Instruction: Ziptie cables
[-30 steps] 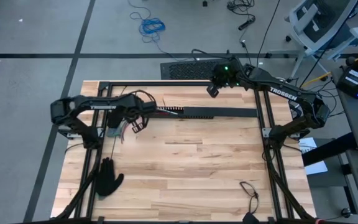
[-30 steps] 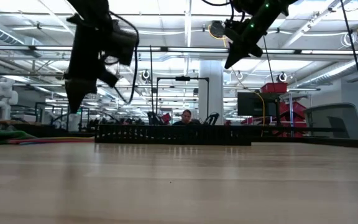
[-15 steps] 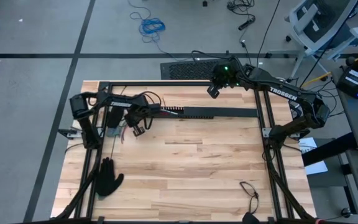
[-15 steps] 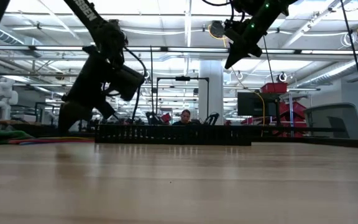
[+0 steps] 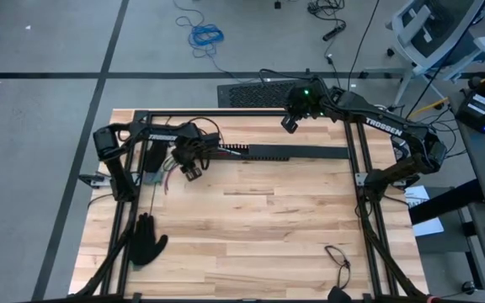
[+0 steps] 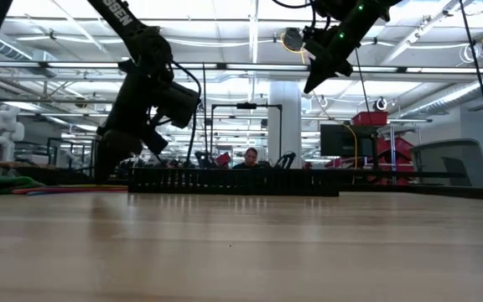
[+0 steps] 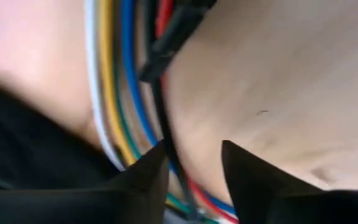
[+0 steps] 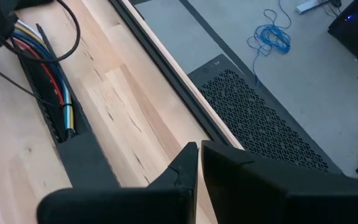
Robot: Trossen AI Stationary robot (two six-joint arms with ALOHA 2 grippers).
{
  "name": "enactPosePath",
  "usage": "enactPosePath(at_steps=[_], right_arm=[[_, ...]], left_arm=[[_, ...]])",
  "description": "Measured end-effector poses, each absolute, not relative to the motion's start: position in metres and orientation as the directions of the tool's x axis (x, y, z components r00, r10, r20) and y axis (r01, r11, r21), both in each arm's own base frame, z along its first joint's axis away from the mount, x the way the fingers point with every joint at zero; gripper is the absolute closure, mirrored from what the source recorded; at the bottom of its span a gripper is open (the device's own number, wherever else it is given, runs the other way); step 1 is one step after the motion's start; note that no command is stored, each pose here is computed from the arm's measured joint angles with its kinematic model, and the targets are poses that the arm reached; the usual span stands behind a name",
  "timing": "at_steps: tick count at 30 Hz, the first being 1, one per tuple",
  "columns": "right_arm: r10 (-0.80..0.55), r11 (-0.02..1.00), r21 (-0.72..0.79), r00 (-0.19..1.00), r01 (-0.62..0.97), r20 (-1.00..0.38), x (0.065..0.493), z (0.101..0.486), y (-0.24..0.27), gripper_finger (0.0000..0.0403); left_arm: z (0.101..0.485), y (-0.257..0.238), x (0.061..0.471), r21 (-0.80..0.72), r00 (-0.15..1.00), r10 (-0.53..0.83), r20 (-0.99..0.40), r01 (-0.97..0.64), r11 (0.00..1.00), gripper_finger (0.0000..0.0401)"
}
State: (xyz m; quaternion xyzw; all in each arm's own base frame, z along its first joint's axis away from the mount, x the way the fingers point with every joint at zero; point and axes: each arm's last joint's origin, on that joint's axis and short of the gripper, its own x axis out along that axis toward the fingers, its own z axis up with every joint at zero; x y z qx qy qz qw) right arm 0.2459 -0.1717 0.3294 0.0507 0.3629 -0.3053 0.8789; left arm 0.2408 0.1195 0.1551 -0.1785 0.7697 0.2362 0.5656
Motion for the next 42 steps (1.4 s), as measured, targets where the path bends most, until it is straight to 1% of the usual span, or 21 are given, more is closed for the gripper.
enactPosePath(at_steps=[2, 5, 8, 10, 14, 19, 22, 26, 30, 34, 37, 39, 40, 42], right_arm=[[-0.499, 0.810, -0.137, 0.547, 0.570, -0.672, 0.245, 0.329, -0.172, 0.0385], [-0.503, 0.806, -0.138, 0.542, 0.575, -0.673, 0.244, 0.329, -0.174, 0.0385], [-0.505, 0.805, -0.140, 0.541, 0.576, -0.673, 0.243, 0.329, -0.175, 0.0385], [-0.507, 0.804, -0.140, 0.542, 0.579, -0.670, 0.243, 0.329, -0.176, 0.0385], [-0.509, 0.803, -0.141, 0.544, 0.579, -0.667, 0.243, 0.330, -0.176, 0.0385], [-0.510, 0.803, -0.140, 0.546, 0.579, -0.665, 0.243, 0.330, -0.176, 0.0385], [-0.511, 0.803, -0.140, 0.546, 0.580, -0.664, 0.243, 0.330, -0.176, 0.0385], [-0.512, 0.802, -0.141, 0.548, 0.580, -0.662, 0.243, 0.330, -0.176, 0.0385], [-0.518, 0.801, -0.142, 0.555, 0.581, -0.651, 0.244, 0.331, -0.177, 0.0385], [-0.531, 0.800, -0.157, 0.563, 0.579, -0.633, 0.244, 0.333, -0.179, 0.0385], [-0.551, 0.788, -0.157, 0.568, 0.595, -0.612, 0.242, 0.335, -0.185, 0.0385], [-0.570, 0.776, -0.160, 0.570, 0.610, -0.592, 0.240, 0.337, -0.189, 0.0385], [-0.580, 0.770, -0.160, 0.572, 0.618, -0.580, 0.239, 0.338, -0.192, 0.0385], [-0.608, 0.754, -0.159, 0.584, 0.638, -0.537, 0.238, 0.342, -0.198, 0.0385]], left_arm=[[0.155, 0.120, 0.241, 0.126, -0.281, -0.045, -0.959, -0.561, 0.818, 0.0235], [0.156, 0.117, 0.239, 0.105, -0.290, -0.092, -0.952, -0.597, 0.796, 0.0197], [0.157, 0.114, 0.236, 0.070, -0.301, -0.164, -0.939, -0.639, 0.766, 0.0168], [0.158, 0.111, 0.236, 0.062, -0.304, -0.187, -0.934, -0.653, 0.755, 0.0154], [0.162, 0.106, 0.236, 0.080, -0.335, -0.196, -0.922, -0.658, 0.749, 0.0140], [0.174, 0.101, 0.248, 0.079, -0.318, -0.174, -0.932, -0.646, 0.760, 0.0138], [0.186, 0.098, 0.254, 0.101, -0.327, -0.148, -0.933, -0.635, 0.766, 0.0138], [0.209, 0.097, 0.260, 0.166, -0.343, -0.062, -0.937, -0.595, 0.786, 0.0138], [0.242, 0.098, 0.266, 0.224, -0.277, 0.062, -0.959, -0.604, 0.765, 0.0137], [0.283, 0.099, 0.266, 0.275, -0.186, 0.203, -0.961, -0.622, 0.733, 0.0137], [0.318, 0.102, 0.266, 0.321, -0.099, 0.340, -0.935, -0.644, 0.695, 0.0137], [0.344, 0.104, 0.264, 0.356, -0.029, 0.451, -0.892, -0.659, 0.663, 0.0137], [0.357, 0.105, 0.264, 0.368, 0.025, 0.509, -0.860, -0.662, 0.654, 0.0137], [0.382, 0.105, 0.266, 0.371, 0.174, 0.611, -0.772, -0.658, 0.655, 0.0137]])
